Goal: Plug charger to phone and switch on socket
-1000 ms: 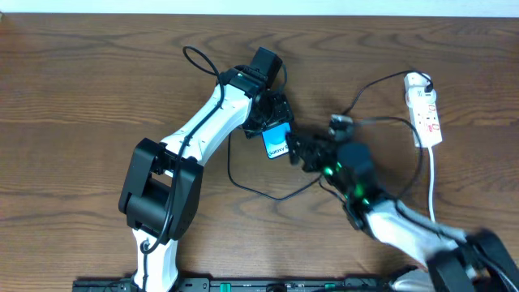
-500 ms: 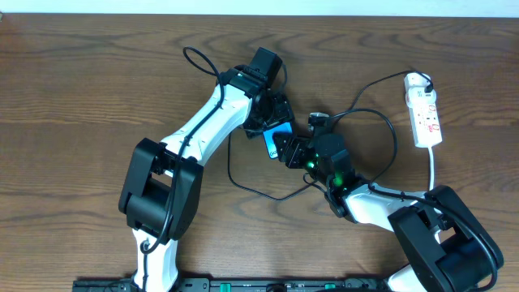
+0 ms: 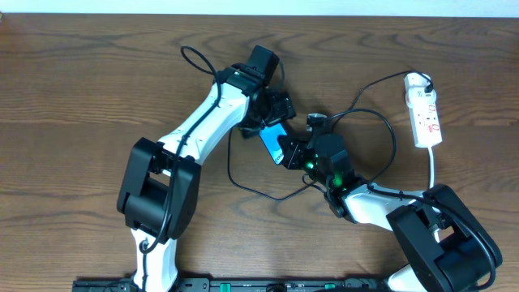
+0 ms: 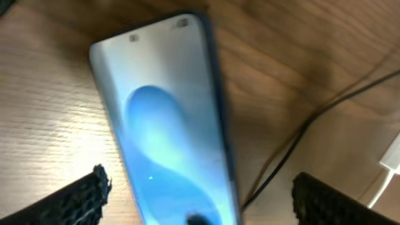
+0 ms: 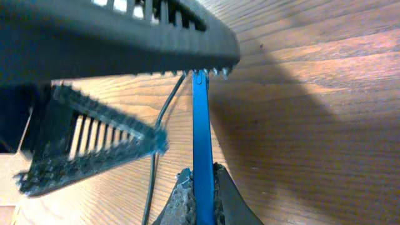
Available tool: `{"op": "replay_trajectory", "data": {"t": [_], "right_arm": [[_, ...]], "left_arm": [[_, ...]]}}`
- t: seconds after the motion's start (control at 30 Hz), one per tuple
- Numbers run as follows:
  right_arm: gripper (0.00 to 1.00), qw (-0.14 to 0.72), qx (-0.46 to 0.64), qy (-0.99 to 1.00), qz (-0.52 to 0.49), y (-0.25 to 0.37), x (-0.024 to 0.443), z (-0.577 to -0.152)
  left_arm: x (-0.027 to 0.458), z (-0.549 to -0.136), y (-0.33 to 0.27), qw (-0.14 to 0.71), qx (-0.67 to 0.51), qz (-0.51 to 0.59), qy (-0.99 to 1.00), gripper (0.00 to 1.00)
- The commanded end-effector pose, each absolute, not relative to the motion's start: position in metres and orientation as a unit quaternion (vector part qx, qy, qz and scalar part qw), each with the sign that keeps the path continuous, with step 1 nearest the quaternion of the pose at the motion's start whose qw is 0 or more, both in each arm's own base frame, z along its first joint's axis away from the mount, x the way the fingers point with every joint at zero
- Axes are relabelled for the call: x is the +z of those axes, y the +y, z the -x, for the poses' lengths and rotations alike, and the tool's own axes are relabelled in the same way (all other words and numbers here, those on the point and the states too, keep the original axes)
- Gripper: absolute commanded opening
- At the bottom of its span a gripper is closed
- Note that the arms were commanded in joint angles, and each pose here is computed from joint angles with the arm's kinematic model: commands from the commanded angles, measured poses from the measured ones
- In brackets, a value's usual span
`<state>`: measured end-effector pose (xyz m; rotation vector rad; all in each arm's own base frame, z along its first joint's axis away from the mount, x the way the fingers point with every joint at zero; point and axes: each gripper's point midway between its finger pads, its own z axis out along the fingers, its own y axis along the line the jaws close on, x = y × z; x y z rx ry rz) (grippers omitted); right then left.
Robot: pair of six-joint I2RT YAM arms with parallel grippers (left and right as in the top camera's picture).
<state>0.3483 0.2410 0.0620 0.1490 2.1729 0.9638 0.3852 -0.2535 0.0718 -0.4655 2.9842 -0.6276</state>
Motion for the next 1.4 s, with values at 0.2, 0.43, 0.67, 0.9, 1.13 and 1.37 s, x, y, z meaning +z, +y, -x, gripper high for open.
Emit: {"op": "replay_trajectory", "data": {"t": [0.2, 0.43, 0.67, 0.9, 1.13, 1.37], "right_arm": [[0.01, 0.387, 0.403, 0.826, -0.077, 0.227, 0.085, -0.368], [0.01, 0.357, 0.467, 0.798, -0.132, 0.199, 0.106, -0.381], [0.01, 0.33, 0.517, 0.775, -0.152, 0.191, 0.121, -0.383], [0.01, 0.314, 0.529, 0.769, -0.174, 0.191, 0.121, -0.382], [0.01, 0.323, 0.525, 0.767, -0.178, 0.189, 0.123, -0.385], [0.01, 0.356, 0.53, 0.75, -0.174, 0.186, 0.137, -0.393]], "left_arm": [[0.134, -0.406, -0.192, 0.102, -0.213, 0.092, 0.967, 0.97], [0.172, -0.387, -0.143, 0.18, -0.171, 0.049, 0.968, 0.97], [0.151, -0.35, -0.144, 0.242, -0.221, 0.023, 0.945, 0.97], [0.143, -0.347, -0.168, 0.327, -0.34, 0.022, 0.882, 0.98], [0.132, -0.358, -0.185, 0.351, -0.417, 0.036, 0.838, 0.98], [0.105, -0.37, -0.208, 0.31, -0.488, 0.047, 0.815, 0.98]]}}
